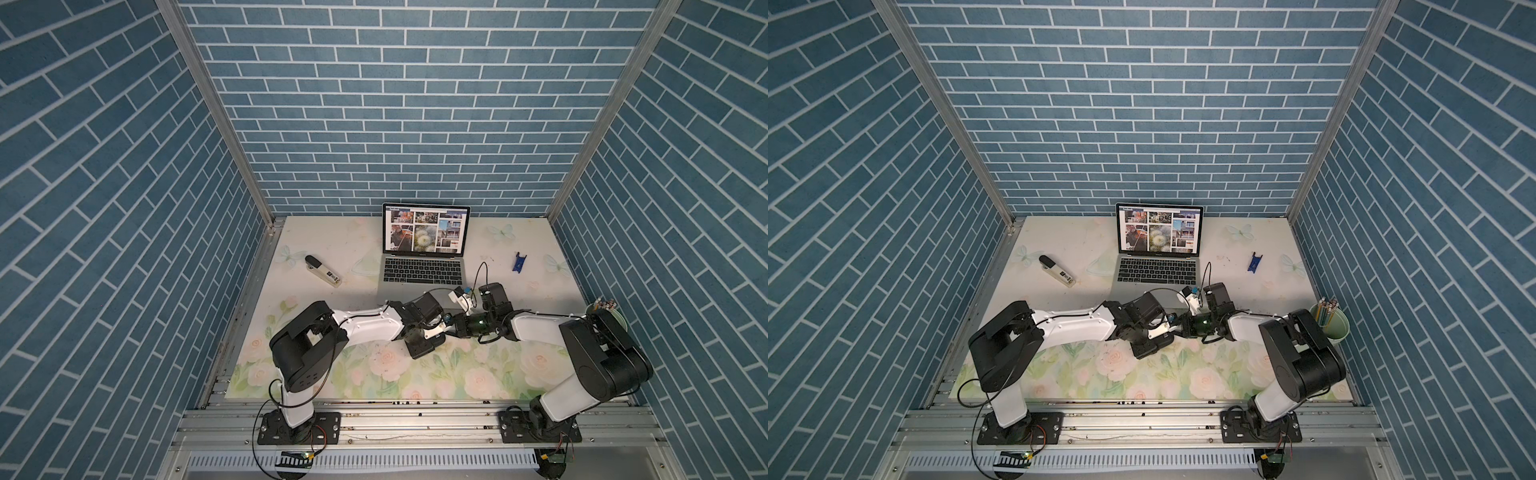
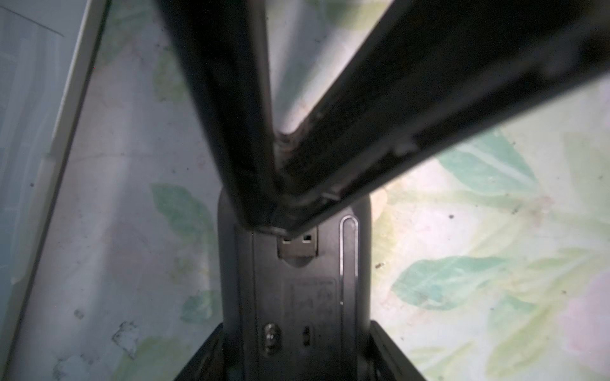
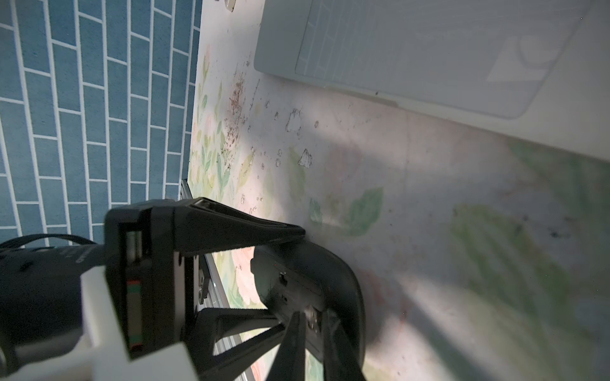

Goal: Remove the wireless mouse receiver from the laptop
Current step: Insert the USB plug into the mouse.

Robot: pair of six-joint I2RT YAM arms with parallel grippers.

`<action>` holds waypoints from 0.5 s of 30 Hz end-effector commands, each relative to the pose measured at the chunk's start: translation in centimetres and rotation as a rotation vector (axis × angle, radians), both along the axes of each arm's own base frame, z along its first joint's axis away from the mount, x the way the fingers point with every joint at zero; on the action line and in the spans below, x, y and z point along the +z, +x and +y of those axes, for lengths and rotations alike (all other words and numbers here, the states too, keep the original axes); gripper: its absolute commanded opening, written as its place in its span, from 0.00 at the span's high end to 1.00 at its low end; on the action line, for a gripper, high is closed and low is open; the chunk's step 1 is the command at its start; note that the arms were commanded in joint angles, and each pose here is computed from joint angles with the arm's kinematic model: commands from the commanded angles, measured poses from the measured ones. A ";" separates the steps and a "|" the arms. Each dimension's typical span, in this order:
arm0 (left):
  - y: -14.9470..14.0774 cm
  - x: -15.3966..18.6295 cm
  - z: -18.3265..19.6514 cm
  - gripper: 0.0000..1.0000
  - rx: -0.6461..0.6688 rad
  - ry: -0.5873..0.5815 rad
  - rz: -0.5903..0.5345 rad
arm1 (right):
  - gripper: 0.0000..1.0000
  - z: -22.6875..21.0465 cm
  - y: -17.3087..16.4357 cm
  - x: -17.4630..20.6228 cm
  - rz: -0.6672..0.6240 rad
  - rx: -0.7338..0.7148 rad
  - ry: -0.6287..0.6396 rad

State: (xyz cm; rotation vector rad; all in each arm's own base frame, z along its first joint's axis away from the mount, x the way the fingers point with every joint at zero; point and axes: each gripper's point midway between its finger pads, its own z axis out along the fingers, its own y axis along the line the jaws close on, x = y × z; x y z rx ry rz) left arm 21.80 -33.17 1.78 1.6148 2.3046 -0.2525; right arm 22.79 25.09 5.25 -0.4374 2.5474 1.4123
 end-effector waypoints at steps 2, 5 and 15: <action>-1.7 -4.0 3.3 0.47 -0.004 0.170 0.067 | 0.86 0.2 -0.2 -0.4 0.003 0.010 -0.009; -1.7 -4.1 3.3 0.47 -0.004 0.171 0.068 | 0.86 0.1 -0.2 -0.7 0.010 0.009 -0.014; -1.7 -4.1 3.4 0.47 -0.003 0.172 0.067 | 0.86 -0.2 0.0 -0.6 -0.012 0.019 -0.053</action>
